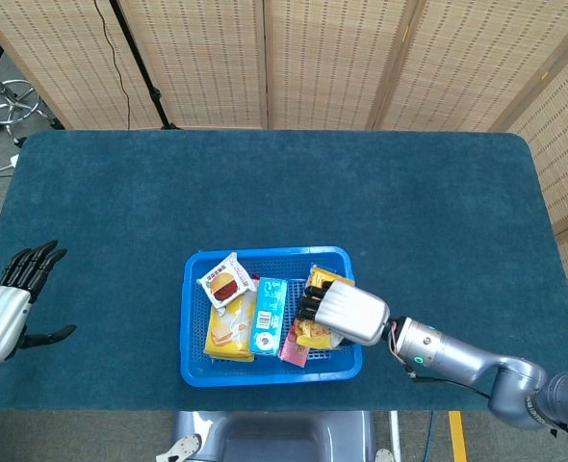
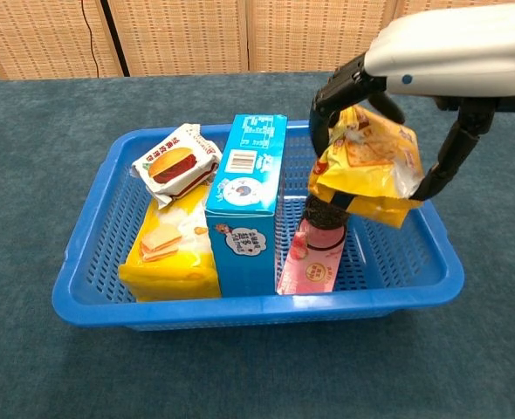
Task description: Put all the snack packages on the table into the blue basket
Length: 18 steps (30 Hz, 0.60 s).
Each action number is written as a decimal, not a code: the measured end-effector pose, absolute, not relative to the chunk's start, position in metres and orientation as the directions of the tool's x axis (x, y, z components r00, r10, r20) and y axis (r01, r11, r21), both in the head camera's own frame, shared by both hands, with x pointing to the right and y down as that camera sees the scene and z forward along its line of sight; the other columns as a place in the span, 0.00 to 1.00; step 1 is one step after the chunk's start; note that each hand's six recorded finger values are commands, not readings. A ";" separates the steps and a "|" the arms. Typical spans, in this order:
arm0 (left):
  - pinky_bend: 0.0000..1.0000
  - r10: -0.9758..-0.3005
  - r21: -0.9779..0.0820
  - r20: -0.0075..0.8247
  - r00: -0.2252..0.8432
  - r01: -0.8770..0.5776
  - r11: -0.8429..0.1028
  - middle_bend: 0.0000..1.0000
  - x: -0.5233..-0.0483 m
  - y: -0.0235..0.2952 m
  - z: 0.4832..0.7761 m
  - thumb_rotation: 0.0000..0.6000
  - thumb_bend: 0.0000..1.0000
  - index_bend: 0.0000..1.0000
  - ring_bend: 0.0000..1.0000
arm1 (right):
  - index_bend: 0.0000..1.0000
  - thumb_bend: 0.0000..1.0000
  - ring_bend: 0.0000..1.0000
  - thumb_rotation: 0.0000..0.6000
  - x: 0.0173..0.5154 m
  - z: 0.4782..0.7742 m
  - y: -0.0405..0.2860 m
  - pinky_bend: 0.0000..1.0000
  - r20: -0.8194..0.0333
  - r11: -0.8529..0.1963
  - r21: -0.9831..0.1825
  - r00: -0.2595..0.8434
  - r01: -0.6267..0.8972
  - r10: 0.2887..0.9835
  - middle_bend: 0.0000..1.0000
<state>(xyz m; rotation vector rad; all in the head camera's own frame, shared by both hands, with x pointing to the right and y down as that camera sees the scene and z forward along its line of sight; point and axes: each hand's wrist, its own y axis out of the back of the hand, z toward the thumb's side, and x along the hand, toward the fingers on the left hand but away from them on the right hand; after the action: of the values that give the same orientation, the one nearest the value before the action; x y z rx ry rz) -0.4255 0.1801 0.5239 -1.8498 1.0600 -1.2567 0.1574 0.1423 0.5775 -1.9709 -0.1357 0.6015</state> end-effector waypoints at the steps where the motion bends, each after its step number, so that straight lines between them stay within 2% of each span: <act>1: 0.00 -0.887 -0.850 0.410 0.210 -0.263 -0.455 0.00 -0.428 0.180 0.522 1.00 0.00 0.00 0.00 | 0.00 0.00 0.00 1.00 0.156 0.580 0.144 0.16 -0.382 -0.505 -0.845 0.857 -0.173 0.346 0.00; 4: 0.00 -0.889 -0.849 0.407 0.212 -0.271 -0.453 0.00 -0.431 0.182 0.519 1.00 0.00 0.00 0.00 | 0.00 0.00 0.00 1.00 0.151 0.577 0.146 0.12 -0.420 -0.567 -0.807 0.836 -0.166 0.353 0.00; 9: 0.00 -0.886 -0.844 0.413 0.211 -0.277 -0.459 0.00 -0.437 0.187 0.517 1.00 0.00 0.00 0.00 | 0.00 0.00 0.00 1.00 0.155 0.553 0.141 0.10 -0.382 -0.569 -0.818 0.824 -0.090 0.418 0.00; 13: 0.00 -0.883 -0.843 0.427 0.194 -0.268 -0.467 0.00 -0.442 0.191 0.516 1.00 0.00 0.00 0.00 | 0.00 0.00 0.00 1.00 0.178 0.523 0.129 0.10 -0.314 -0.510 -0.860 0.777 0.010 0.545 0.00; 18: 0.00 -0.894 -0.864 0.418 0.163 -0.232 -0.447 0.00 -0.446 0.194 0.514 1.00 0.00 0.00 0.00 | 0.00 0.00 0.00 1.00 0.236 0.508 0.121 0.09 -0.306 -0.440 -0.896 0.637 0.058 0.707 0.00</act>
<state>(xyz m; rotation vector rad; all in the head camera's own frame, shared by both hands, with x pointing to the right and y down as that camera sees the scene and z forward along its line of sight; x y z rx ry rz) -0.4462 0.1944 0.5139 -1.7976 1.0705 -1.3097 0.2365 0.1214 0.5083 -1.8998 -0.6065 0.8509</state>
